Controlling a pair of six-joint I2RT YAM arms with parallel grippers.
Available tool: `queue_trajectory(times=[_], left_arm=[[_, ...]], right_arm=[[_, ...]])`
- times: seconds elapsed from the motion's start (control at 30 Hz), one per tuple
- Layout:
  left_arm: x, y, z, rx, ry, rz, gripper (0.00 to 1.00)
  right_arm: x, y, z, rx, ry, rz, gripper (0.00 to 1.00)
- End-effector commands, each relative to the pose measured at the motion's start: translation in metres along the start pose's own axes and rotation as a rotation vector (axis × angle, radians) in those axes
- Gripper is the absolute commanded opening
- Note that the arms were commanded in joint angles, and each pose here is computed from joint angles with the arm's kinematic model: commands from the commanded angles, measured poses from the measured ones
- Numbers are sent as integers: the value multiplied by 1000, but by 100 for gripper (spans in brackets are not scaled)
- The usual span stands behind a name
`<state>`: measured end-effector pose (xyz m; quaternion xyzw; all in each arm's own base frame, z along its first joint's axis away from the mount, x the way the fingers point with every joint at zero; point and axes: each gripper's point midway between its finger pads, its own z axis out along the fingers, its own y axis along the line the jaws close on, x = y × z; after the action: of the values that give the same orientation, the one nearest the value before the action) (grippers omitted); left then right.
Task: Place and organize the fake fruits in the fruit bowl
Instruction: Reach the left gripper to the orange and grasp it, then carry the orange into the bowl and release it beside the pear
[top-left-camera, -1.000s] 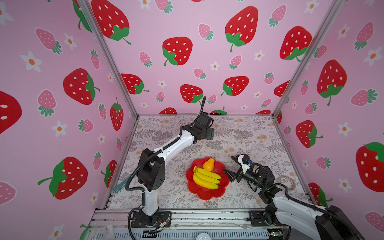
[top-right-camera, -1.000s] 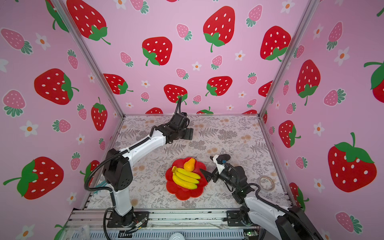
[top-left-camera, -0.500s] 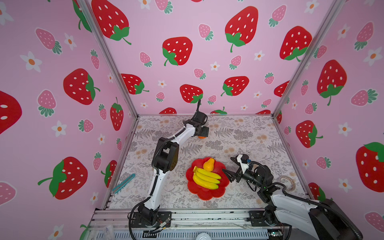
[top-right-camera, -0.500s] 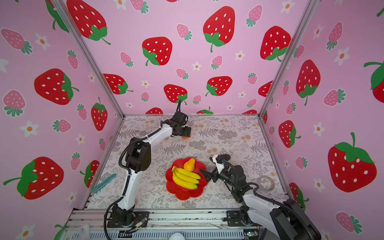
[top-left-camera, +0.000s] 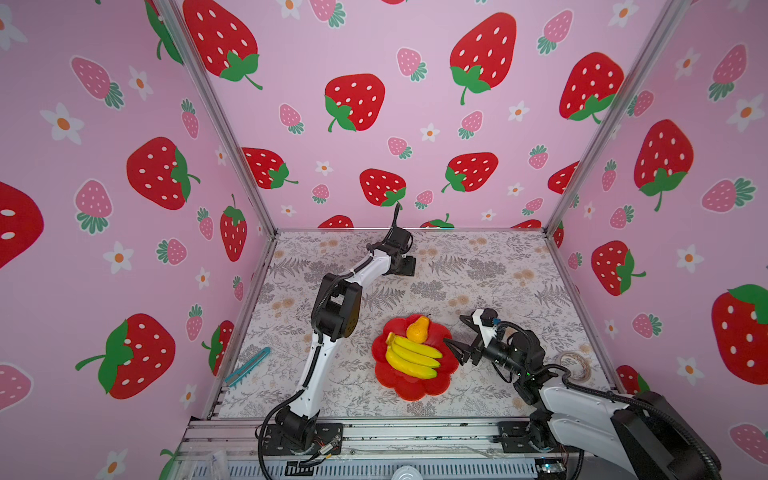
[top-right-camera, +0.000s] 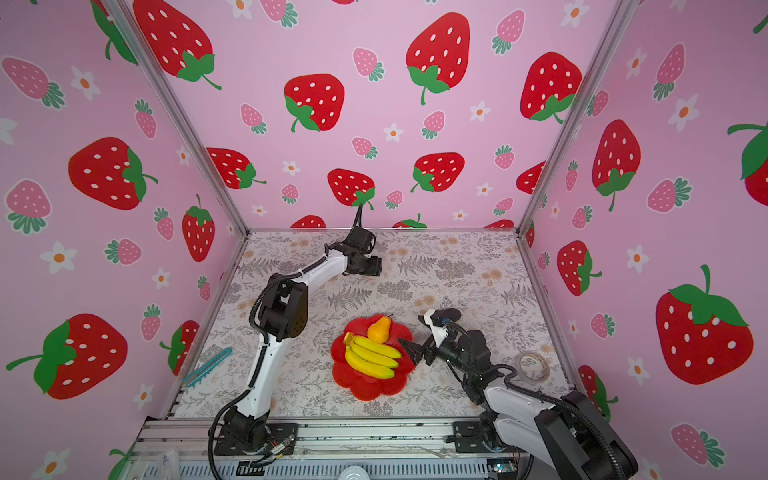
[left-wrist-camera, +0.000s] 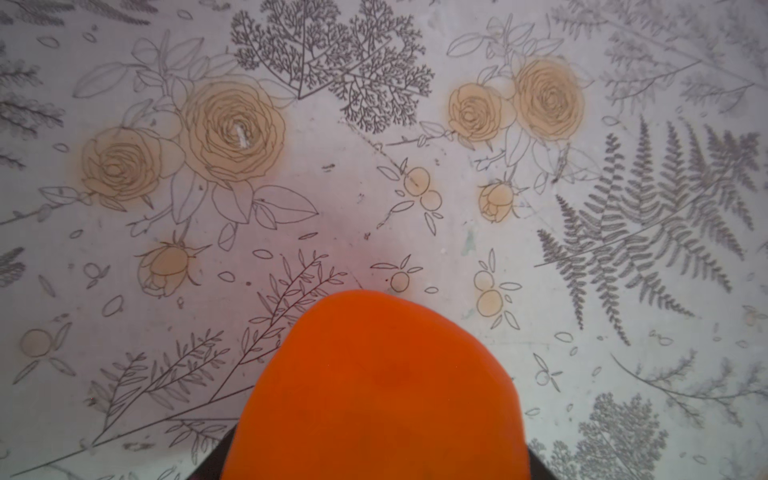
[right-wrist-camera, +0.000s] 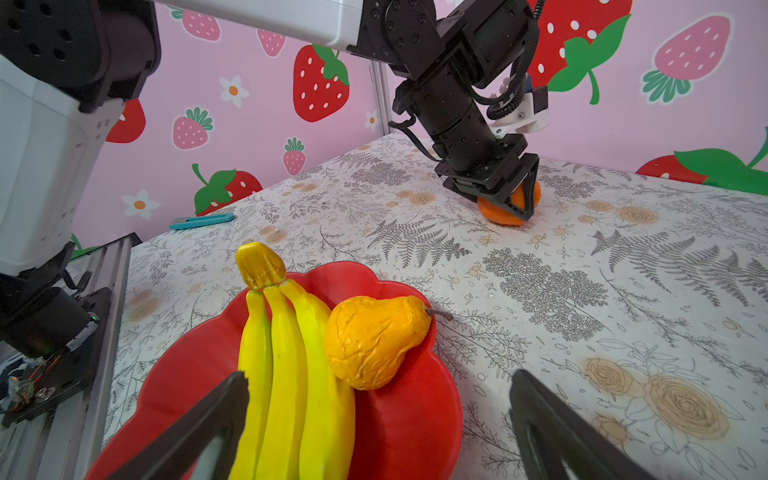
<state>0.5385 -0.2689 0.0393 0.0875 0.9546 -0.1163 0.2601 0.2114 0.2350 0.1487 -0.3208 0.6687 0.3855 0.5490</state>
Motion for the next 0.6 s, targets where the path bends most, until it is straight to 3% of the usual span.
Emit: queue_trajectory(times=[0.0,0.17,0.27,0.43,0.57], left_arm=[[-19,-3,-32,3,-114,-16,65],[-12,-13,-86,25,-173,9,63],[10,-31,-122,65,-181,52,62],[77,-84,-161,108,-118,227,62],[123,-123,-165,85,-98,403,63]], right_arm=[[-8,3,-2,-16,-33,-15,99],[-13,8,-4,-35,-42,-22,99],[-17,11,-6,-46,-55,-23,99],[-25,15,-12,-50,-85,-32,99],[-29,14,-17,-24,-85,-52,99]])
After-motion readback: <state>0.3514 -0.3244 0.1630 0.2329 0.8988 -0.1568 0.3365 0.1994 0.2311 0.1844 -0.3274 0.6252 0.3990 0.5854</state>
